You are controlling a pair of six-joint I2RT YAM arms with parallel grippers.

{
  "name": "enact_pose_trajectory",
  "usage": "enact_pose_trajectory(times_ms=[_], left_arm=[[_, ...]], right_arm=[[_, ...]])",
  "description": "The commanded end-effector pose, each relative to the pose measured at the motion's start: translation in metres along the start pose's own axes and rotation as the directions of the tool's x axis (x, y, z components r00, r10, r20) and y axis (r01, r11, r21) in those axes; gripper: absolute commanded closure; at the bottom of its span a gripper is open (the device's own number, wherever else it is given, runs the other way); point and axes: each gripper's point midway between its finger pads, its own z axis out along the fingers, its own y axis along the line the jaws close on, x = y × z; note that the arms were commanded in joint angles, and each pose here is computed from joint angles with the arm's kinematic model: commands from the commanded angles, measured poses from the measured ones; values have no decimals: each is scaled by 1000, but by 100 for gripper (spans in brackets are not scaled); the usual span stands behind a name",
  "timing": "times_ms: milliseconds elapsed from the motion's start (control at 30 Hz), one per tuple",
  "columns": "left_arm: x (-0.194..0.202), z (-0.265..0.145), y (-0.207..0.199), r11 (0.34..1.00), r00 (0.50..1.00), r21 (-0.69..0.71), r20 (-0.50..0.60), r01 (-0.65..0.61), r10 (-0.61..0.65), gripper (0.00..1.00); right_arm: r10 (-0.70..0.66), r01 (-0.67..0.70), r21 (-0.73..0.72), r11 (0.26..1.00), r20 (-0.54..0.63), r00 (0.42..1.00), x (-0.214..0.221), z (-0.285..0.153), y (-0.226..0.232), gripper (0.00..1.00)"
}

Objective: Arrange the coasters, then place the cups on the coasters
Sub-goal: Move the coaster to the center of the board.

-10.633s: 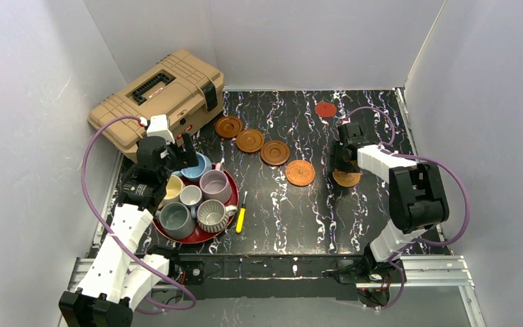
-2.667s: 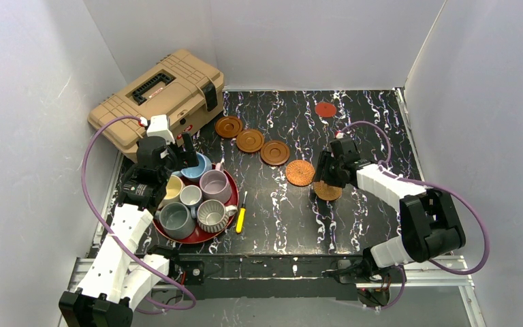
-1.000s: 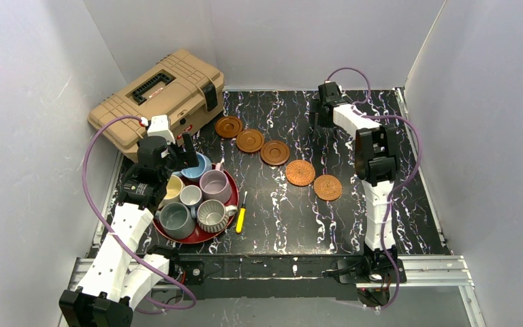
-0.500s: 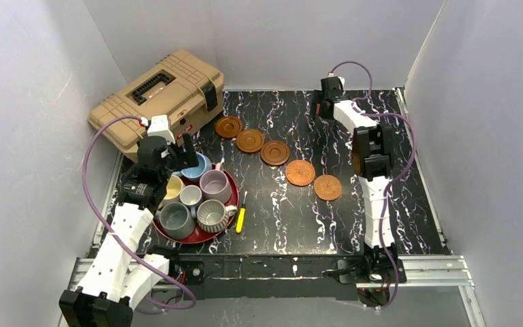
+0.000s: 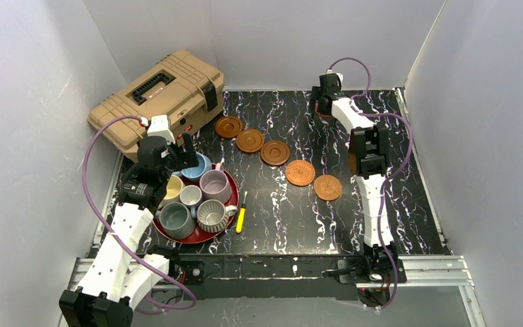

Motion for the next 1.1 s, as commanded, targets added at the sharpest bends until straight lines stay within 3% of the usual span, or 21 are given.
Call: enact_pose_trajectory(times_ms=[0, 300, 600, 933, 1067], left_arm=[[-12, -5, 0, 1000, 1000, 0, 24, 5, -5, 1], [-11, -4, -1, 1000, 1000, 6, 20, 6, -6, 1], [-12, -5, -2, 1000, 1000, 12, 22, 11, -11, 1], [-12, -6, -2, 1000, 1000, 13, 27, 12, -13, 1], [-13, -7, -2, 1000, 999, 14, 29, 14, -14, 1]], right_arm=[[-71, 86, 69, 994, -205, 976, 74, 26, -21, 2], [-67, 91, 106, 990, -207, 976, 72, 29, -27, 3], [-107, 142, 140, 980, -231, 967, 77, 19, -39, 15], [-129, 175, 150, 973, -276, 952, 95, -7, -54, 20], [-117, 148, 118, 982, -237, 965, 82, -24, -50, 20]])
